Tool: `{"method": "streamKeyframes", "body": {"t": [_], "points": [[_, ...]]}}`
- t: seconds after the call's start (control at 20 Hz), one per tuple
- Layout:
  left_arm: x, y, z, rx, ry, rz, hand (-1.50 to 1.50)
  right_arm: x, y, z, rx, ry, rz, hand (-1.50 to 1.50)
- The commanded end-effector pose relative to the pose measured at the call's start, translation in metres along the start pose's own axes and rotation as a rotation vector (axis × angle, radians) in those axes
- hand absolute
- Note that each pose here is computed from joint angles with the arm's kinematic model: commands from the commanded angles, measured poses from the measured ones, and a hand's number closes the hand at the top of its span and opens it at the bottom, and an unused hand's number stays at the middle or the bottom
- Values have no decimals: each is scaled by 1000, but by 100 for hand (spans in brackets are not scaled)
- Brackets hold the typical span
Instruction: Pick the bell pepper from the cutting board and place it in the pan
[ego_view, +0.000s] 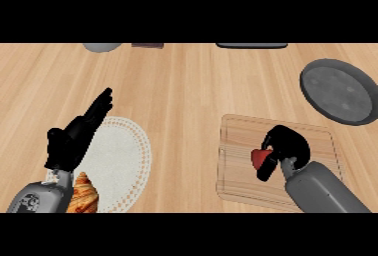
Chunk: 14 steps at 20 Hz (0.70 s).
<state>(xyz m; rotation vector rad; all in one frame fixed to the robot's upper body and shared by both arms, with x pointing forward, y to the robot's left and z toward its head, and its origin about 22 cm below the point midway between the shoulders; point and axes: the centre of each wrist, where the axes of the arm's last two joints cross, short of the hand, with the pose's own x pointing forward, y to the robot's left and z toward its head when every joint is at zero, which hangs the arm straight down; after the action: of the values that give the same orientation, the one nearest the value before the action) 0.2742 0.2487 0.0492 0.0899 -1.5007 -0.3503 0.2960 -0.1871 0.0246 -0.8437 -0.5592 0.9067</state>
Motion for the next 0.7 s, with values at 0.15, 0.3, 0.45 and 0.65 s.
{"method": "streamKeyframes", "body": {"t": [0.15, 0.3, 0.45, 0.65], "points": [[-1, 1, 1, 3, 1, 4, 0, 45, -4, 38, -290, -296, -89, 150], [-5, 6, 5, 9, 3, -6, 0, 43, -37, 50, -481, -319, -106, 150], [-2, 2, 6, 15, 18, -6, 0, 57, -46, 77, -664, -342, -122, 150], [1, 11, 10, 19, -1, -6, 0, 50, -52, 81, -781, -378, -202, 150]]}}
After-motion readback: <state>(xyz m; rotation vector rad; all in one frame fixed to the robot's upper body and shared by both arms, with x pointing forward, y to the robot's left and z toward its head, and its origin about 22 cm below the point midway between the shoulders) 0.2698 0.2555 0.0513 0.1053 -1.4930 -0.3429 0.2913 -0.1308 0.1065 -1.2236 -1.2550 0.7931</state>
